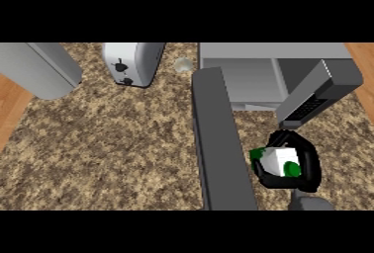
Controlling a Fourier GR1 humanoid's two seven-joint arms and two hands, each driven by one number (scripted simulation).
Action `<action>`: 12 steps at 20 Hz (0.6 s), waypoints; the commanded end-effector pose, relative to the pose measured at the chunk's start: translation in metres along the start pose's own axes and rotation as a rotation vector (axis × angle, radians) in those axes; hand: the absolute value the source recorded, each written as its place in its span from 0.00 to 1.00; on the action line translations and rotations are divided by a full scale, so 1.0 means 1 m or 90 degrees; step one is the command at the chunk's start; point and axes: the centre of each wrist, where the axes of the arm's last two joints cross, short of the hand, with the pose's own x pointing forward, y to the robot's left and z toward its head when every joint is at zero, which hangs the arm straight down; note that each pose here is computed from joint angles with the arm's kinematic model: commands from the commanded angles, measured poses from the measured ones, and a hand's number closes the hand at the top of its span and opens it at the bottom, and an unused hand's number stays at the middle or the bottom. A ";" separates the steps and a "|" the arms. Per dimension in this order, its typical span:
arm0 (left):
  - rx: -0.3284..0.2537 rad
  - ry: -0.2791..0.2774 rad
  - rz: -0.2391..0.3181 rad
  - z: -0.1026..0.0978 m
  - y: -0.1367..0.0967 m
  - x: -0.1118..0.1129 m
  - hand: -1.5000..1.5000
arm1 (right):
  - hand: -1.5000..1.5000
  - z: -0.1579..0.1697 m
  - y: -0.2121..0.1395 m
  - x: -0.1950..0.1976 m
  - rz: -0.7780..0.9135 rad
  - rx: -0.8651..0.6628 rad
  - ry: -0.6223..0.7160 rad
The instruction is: Pick up the milk, place it into the microwave and close the microwave
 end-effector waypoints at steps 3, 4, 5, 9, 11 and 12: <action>-0.001 -0.011 0.000 -0.011 0.002 0.005 0.00 | 1.00 -0.030 0.023 -0.007 0.045 0.002 -0.001; 0.015 -0.006 0.000 -0.014 0.002 -0.023 0.00 | 1.00 -0.052 0.029 0.002 0.054 0.013 -0.007; 0.011 0.002 0.006 -0.002 0.008 -0.021 0.00 | 1.00 -0.039 0.046 0.012 0.046 0.008 0.003; 0.008 0.003 -0.018 0.009 0.025 0.011 0.00 | 1.00 -0.064 0.053 -0.005 0.081 -0.001 0.030; 0.011 -0.008 -0.005 -0.003 0.011 0.001 0.00 | 1.00 -0.069 0.055 -0.029 0.126 -0.012 0.033; 0.008 0.011 -0.005 0.000 0.016 -0.009 0.00 | 1.00 -0.084 0.064 -0.023 0.129 -0.007 0.055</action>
